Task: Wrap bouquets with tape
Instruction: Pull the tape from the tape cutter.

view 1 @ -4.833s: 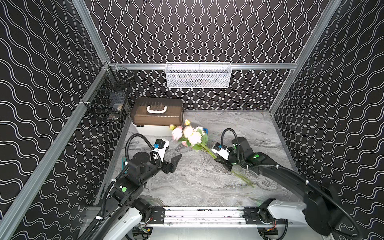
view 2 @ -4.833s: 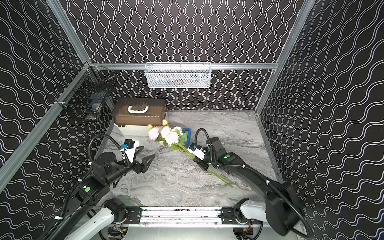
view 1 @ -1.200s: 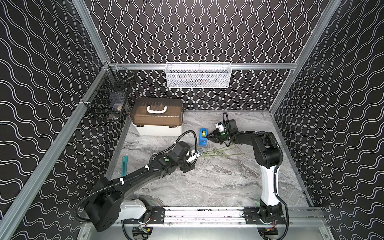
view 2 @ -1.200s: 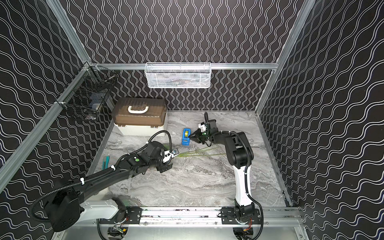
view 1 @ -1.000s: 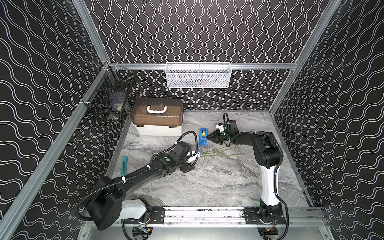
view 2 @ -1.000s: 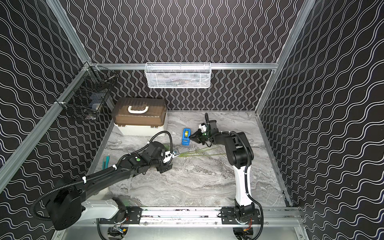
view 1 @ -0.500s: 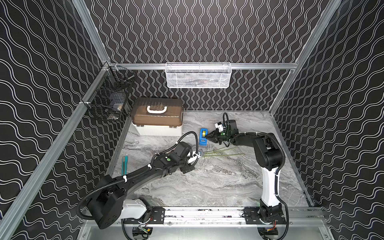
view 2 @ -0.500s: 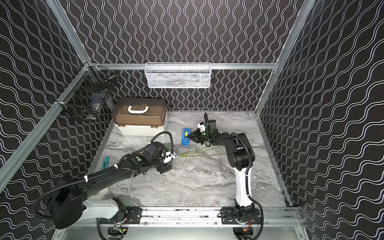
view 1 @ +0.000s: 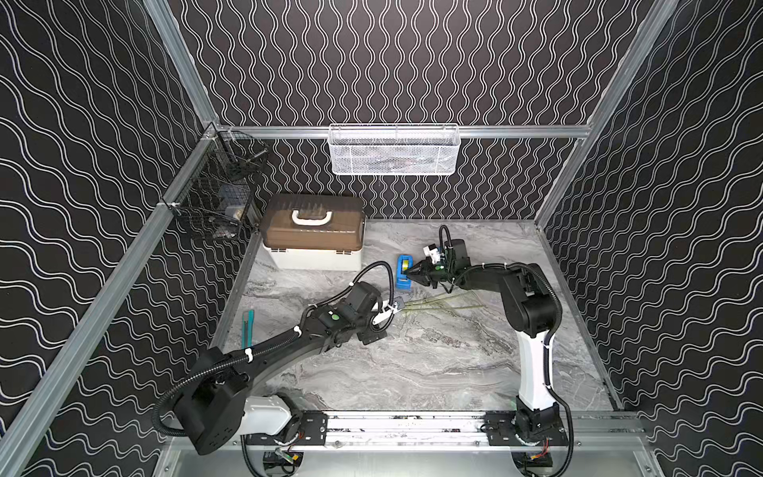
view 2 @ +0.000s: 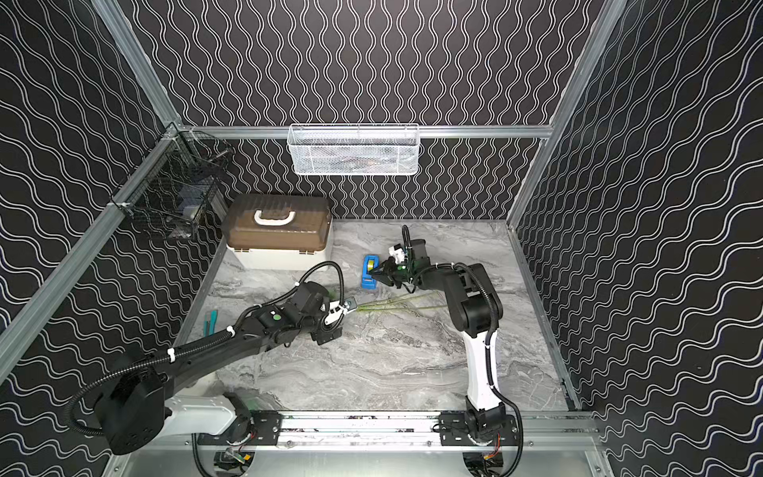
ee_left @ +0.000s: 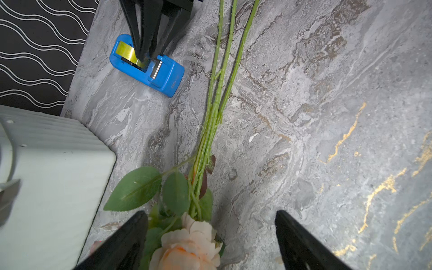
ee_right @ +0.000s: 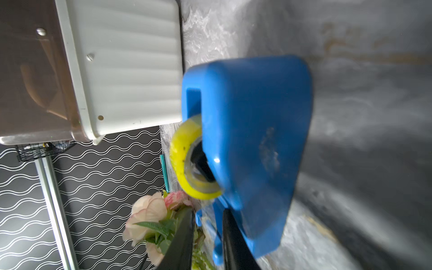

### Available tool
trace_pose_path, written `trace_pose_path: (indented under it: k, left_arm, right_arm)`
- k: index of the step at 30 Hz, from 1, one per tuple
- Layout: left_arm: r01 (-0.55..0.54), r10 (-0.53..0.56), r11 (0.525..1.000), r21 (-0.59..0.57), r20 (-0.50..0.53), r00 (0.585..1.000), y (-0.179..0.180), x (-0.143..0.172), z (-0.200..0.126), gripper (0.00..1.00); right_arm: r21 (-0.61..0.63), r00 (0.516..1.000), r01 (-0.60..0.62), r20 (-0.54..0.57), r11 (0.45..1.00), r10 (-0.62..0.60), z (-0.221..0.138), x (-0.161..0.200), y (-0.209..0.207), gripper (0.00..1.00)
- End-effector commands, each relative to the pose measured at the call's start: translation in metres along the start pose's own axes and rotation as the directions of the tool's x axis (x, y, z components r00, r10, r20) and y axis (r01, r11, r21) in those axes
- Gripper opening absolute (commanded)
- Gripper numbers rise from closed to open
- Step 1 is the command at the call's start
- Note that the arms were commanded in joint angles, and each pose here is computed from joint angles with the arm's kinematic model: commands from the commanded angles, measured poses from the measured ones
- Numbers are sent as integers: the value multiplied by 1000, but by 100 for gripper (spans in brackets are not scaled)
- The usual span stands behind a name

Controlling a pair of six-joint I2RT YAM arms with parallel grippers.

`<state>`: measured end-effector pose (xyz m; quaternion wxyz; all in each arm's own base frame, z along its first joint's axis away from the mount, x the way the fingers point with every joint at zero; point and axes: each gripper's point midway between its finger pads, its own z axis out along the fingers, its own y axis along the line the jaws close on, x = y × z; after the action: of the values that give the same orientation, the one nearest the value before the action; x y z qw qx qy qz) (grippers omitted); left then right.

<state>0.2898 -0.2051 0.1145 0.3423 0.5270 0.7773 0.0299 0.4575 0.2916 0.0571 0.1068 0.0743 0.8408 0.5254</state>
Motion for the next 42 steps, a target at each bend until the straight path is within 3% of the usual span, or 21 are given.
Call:
trace_pose_path:
  k: [1, 9, 18, 34, 42]
  left_arm:
    - [-28, 28, 1000, -2, 8, 1000, 1, -3, -1, 90]
    - [-34, 34, 999, -3, -2, 999, 1, -2, 1, 90]
    - [-40, 40, 999, -3, -13, 999, 1, 0, 3, 90]
    - [-61, 61, 998, 9, -45, 997, -1, 4, 11, 91]
    - [-66, 67, 998, 20, -63, 996, -2, 8, 14, 91]
  right_arm:
    - [3, 1000, 3, 9, 1000, -3, 5, -3, -2, 25]
    - [46, 999, -32, 5, 998, 32, 10, -2, -20, 23]
    - [-7, 998, -63, -3, 998, 63, 14, -1, -18, 18]
    - [-135, 997, -72, -31, 988, 68, 16, 1, 1, 0]
    - [-171, 999, -47, -22, 984, 44, 9, 0, 15, 0]
